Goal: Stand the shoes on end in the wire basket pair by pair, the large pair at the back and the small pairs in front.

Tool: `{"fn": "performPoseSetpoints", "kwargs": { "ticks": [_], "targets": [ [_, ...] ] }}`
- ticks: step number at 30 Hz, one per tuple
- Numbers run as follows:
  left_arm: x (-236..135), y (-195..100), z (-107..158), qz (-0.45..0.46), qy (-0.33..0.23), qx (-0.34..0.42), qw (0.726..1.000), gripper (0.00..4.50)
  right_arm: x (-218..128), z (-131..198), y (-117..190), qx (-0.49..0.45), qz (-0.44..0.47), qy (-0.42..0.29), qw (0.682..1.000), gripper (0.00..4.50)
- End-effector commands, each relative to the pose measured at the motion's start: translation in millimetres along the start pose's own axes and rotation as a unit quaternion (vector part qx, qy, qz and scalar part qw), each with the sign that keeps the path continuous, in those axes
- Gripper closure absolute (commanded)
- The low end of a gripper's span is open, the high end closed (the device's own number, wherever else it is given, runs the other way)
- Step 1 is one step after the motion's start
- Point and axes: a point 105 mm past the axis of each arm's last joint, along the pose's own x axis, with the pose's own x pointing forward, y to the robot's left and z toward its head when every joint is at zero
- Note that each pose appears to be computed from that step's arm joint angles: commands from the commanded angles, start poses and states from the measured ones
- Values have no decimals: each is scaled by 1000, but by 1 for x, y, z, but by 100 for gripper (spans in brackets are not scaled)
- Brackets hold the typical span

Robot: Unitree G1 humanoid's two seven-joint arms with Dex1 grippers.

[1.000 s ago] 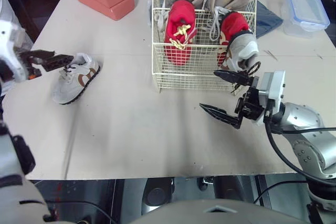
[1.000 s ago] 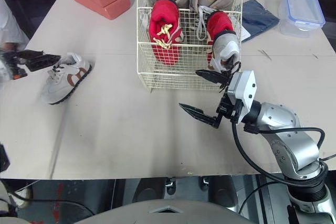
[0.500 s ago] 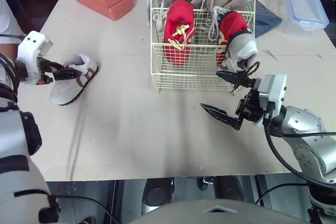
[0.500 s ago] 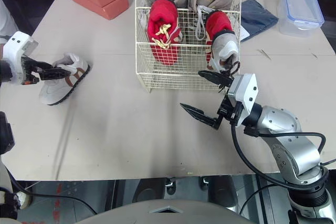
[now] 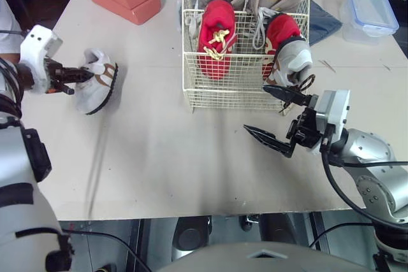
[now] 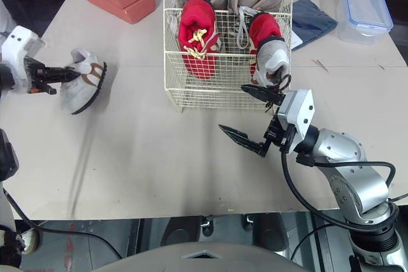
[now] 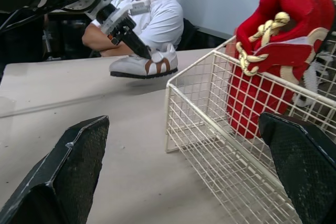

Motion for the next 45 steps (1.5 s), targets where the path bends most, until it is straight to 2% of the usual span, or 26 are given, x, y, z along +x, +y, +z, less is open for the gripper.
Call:
{"fn": "performPoseSetpoints", "kwargs": {
  "ticks": [1, 6, 8, 10, 12, 15, 19, 23, 33, 37, 45],
  "targets": [
    [-30, 3, 69, 9, -172, 37, 984, 439, -4, 19, 0, -21, -7, -34, 999, 0],
    [-63, -18, 109, -30, -344, 76, 935, 439, -5, 22, -7, -21, -7, -44, 999, 0],
    [-72, -32, 116, -40, -385, 82, 918, 439, -5, 23, -9, -22, -4, -45, 999, 0],
    [-76, -63, 123, -48, -423, 94, 900, 439, -5, 25, -13, -23, 0, -50, 999, 0],
    [-77, -91, 126, -58, -452, 72, 887, 439, -5, 27, -16, -22, 3, -53, 998, 0],
    [-70, -127, 122, -51, -449, 85, 888, 439, -6, 28, -20, -21, 5, -56, 998, 0],
    [-67, -169, 127, -30, -485, 72, 871, 439, -6, 28, -23, -21, 8, -58, 998, 0],
    [-61, -199, 127, -29, -512, 23, 858, 439, -6, 29, -25, -20, 8, -60, 998, 0],
    [-37, -233, 109, 52, -490, 90, 865, 439, -4, 29, -26, -20, 1, -64, 998, 0],
    [-32, -236, 103, 80, -519, 129, 841, 439, -3, 29, -26, -20, -2, -66, 998, 0],
    [-25, -252, 89, 95, -569, 119, 808, 439, -4, 30, -25, -17, -4, -67, 998, 0]
  ]
}}
